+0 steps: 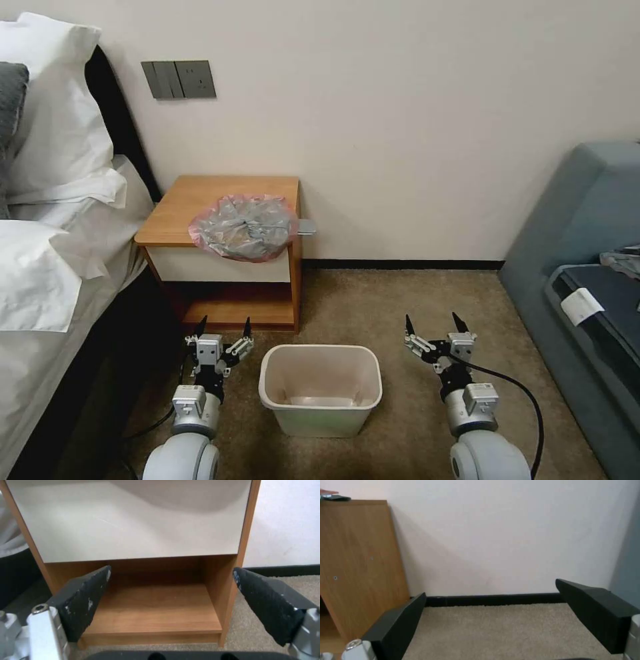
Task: Pick up the garbage bag from the table and place it over the trash can.
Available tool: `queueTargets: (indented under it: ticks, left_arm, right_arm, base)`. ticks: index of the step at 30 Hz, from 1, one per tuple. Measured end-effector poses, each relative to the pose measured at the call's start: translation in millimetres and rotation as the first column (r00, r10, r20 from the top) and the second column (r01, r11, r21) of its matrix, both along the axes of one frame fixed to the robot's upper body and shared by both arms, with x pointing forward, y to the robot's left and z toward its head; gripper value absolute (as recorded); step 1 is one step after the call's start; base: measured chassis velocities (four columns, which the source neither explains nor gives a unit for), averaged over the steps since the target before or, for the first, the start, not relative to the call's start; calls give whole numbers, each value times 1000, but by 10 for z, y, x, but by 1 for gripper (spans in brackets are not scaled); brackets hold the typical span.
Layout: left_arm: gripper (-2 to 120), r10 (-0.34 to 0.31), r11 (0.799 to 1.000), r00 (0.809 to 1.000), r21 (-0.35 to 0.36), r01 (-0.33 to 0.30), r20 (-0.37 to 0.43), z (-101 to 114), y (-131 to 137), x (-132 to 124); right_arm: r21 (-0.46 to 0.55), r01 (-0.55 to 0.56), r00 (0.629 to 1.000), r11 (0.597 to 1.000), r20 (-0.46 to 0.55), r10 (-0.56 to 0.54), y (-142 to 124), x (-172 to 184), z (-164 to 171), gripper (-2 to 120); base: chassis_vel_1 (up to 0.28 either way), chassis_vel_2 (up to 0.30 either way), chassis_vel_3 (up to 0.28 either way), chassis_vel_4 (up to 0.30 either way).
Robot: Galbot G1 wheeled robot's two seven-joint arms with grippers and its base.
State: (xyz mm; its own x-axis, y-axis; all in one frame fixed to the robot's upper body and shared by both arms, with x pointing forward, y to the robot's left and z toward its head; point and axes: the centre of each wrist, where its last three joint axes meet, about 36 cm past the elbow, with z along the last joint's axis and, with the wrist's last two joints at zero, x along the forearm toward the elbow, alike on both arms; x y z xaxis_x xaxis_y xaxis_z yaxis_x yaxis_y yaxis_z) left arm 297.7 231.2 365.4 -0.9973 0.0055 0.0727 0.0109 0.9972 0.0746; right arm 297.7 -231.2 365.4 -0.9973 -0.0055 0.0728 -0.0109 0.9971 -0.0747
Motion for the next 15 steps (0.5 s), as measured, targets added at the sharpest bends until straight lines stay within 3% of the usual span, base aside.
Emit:
queueTargets:
  ticks: [15]
  left_arm:
    - [96,0,1000,1000,0,0,0,0,0,0]
  right_arm:
    - [0,0,1000,1000,0,0,0,0,0,100]
  base:
    - [0,0,0,0]
